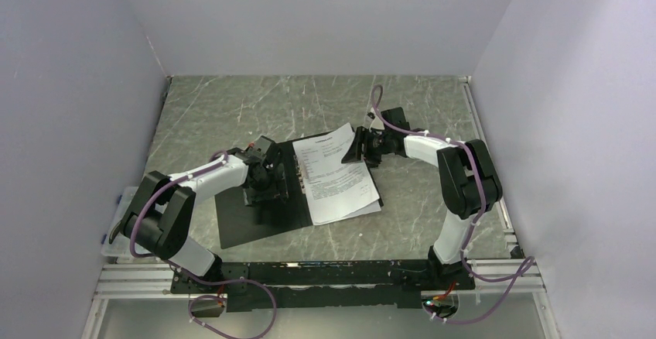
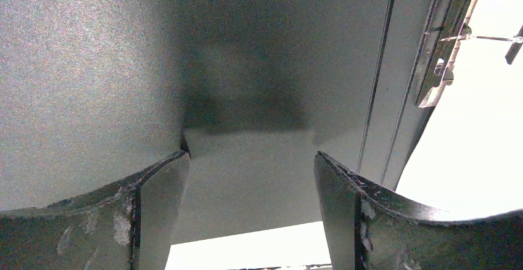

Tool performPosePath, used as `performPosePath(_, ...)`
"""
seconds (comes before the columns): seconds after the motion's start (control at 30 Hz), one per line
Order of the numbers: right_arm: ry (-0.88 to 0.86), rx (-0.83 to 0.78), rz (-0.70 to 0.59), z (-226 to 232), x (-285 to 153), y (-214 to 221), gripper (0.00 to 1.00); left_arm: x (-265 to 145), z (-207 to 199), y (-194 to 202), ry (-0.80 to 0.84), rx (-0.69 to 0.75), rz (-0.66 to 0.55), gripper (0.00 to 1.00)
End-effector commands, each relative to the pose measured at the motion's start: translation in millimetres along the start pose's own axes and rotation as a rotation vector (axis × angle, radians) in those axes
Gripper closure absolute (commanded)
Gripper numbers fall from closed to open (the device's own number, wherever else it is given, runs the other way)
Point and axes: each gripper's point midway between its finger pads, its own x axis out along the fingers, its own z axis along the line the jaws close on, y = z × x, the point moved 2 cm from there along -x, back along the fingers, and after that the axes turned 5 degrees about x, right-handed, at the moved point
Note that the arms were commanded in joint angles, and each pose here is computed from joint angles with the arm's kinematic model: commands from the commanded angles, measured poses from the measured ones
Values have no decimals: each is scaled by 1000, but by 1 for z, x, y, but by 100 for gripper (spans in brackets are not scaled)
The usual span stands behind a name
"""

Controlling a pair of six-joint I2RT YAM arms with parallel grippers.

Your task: Put the files into the folder

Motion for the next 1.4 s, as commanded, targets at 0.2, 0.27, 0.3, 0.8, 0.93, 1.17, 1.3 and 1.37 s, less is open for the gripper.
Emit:
performPosePath(0.2,224,-120,-125,-1,-40,-18,44,2,-4,1,37,-5,-3,20)
performPosePath(0.27,264,-125,-149,-3,-49,-17,44,3,-5,1,41,-4,-2,20)
performPosePath(0.3,280,-129,-163,-3,-54,-17,44,3,-6,0,45,-4,-2,20)
performPosePath(0.8,375,-110,-192,-12,-98,50,57,0,-9,1,78,4,-9,20)
performPosePath(0.93,392,-99,-161,-18,-94,72,77,-1,-9,0,80,7,-14,20)
performPosePath(1.17,443,-77,-105,-36,-85,102,100,-4,-10,-1,87,11,-18,20)
performPosePath(1.3,465,-68,-76,-45,-80,116,100,-6,-9,-1,85,11,-23,20)
performPosePath(1.37,472,-66,-66,-48,-79,120,100,-5,-9,-1,85,10,-20,20)
